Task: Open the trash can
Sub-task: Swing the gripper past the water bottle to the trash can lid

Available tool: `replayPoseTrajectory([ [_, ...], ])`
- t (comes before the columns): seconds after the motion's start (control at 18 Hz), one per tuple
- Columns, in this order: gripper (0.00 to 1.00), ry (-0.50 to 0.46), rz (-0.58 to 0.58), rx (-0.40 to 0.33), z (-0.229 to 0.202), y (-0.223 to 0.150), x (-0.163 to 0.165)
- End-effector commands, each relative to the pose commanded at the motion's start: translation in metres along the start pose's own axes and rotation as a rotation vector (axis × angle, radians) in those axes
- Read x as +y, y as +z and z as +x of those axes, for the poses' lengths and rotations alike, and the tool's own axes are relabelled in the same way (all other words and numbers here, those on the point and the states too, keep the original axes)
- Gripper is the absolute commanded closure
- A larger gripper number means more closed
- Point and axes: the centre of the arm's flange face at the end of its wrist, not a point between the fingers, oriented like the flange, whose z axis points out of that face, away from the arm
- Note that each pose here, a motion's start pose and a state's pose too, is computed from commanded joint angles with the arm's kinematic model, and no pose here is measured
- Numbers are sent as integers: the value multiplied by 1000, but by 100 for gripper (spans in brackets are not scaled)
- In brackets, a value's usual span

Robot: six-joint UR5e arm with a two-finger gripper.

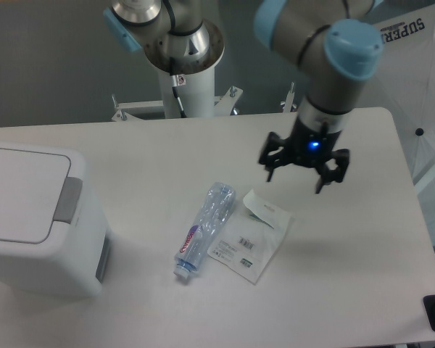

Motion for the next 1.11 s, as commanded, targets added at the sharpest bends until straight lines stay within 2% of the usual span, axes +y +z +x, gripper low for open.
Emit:
replayPoseTrajectory([
  [0.22, 0, -61, 43, 16, 43, -13, -25],
  [0.61, 0, -72, 66, 87, 125, -10, -54],
  [1.11, 0, 1, 127, 118, 188, -13, -74],
])
